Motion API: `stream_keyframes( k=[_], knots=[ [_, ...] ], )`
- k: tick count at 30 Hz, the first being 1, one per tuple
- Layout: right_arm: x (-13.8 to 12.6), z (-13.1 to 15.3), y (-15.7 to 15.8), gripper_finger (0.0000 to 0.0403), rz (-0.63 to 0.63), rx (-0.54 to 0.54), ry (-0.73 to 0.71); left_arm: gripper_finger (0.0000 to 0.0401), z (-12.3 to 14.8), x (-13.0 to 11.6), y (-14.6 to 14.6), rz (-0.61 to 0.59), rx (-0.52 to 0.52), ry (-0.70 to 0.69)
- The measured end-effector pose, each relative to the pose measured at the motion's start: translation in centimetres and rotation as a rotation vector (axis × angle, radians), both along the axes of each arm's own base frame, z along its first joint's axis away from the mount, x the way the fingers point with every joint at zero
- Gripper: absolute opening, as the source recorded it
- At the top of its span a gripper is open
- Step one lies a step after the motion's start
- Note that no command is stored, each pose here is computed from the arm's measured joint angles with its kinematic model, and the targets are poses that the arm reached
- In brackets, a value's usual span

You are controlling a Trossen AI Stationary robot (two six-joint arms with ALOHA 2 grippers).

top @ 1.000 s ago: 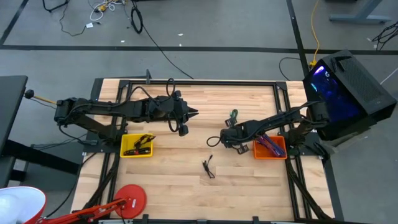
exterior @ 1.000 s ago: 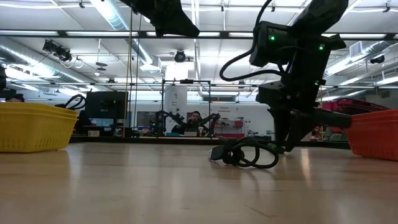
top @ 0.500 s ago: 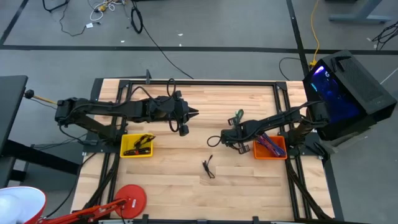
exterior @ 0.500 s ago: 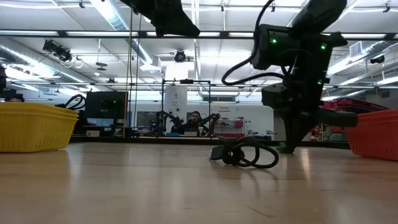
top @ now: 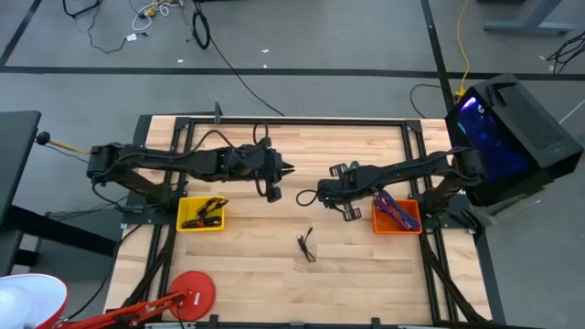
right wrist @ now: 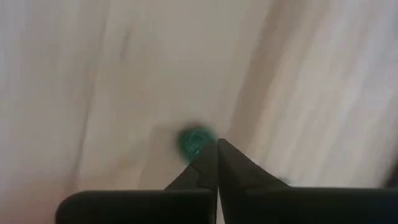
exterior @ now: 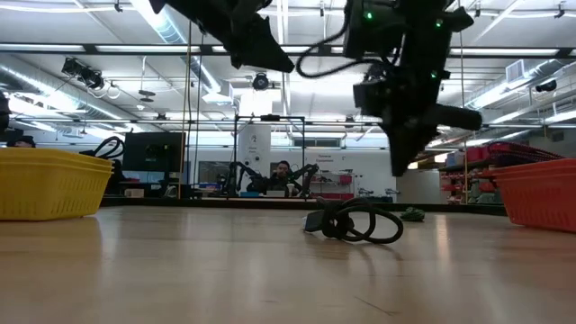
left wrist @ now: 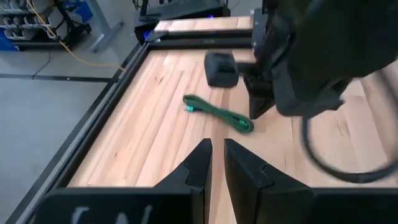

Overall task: Pick & Place USB Port
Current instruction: Put the green USB cable into the orange bin

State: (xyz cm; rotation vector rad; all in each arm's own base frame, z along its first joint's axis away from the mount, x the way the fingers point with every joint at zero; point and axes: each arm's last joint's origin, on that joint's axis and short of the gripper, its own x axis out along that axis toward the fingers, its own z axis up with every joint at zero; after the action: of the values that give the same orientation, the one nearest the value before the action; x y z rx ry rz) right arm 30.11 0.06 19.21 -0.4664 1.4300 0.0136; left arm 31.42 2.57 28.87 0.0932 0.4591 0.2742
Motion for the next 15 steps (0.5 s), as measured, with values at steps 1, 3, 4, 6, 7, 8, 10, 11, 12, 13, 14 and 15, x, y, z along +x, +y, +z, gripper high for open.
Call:
stream_keyframes(
  k=[1, 3, 4, 6, 7, 8, 10, 11, 12, 13, 14, 15],
  knots=[
    [-0.3, -0.3, 0.0, 0.0005, 0.001, 0.019, 0.022, 0.0048, 0.2, -0.1, 0.0, 0.0, 0.0, -0.008],
    [-0.8, -0.8, 0.0, 0.0016, 0.001, 0.022, 0.062, 0.0048, 0.3, -0.1, 0.0, -0.002, 0.005, -0.015],
    [-1.1, -1.0, 0.0, 0.0025, -0.002, 0.021, 0.084, 0.0048, 0.2, -0.1, 0.0, -0.002, 0.005, -0.008],
    [-1.2, -1.2, -0.1, 0.0047, -0.011, 0.022, 0.092, 0.0048, 0.1, 0.0, 0.0, -0.002, 0.006, -0.005],
    [-1.2, -1.3, 0.0, 0.0059, -0.013, 0.03, 0.088, 0.0048, 0.1, 0.0, 0.1, 0.0, 0.007, -0.008],
    [-1.2, -1.4, 0.0, 0.0072, -0.016, 0.041, 0.078, 0.0048, 0.1, 0.0, 0.1, 0.001, 0.006, -0.006],
    [-1.0, -1.6, 0.0, 0.01, -0.015, 0.057, 0.052, 0.0048, 0.1, 0.0, 0.1, 0.001, 0.006, -0.003],
    [-1.0, -1.6, 0.1, 0.0115, -0.013, 0.059, 0.044, 0.0048, 0.1, 0.0, 0.1, 0.001, 0.007, -0.003],
    [-1.0, -1.7, 0.0, 0.0129, -0.013, 0.057, 0.041, 0.0048, 0.1, 0.0, 0.1, 0.001, 0.007, -0.004],
    [-1.0, -1.8, 0.0, 0.0142, -0.015, 0.057, 0.043, 0.0048, 0.1, 0.0, 0.1, 0.001, 0.006, -0.004],
    [-1.0, -1.9, -0.1, 0.0155, -0.02, 0.052, 0.037, 0.0048, 0.1, 0.0, 0.1, 0.001, 0.006, -0.003],
    [-1.0, -2.1, -0.1, 0.0165, -0.023, 0.049, 0.03, 0.0048, 0.1, 0.0, 0.1, 0.001, 0.006, -0.003]
  ],
)
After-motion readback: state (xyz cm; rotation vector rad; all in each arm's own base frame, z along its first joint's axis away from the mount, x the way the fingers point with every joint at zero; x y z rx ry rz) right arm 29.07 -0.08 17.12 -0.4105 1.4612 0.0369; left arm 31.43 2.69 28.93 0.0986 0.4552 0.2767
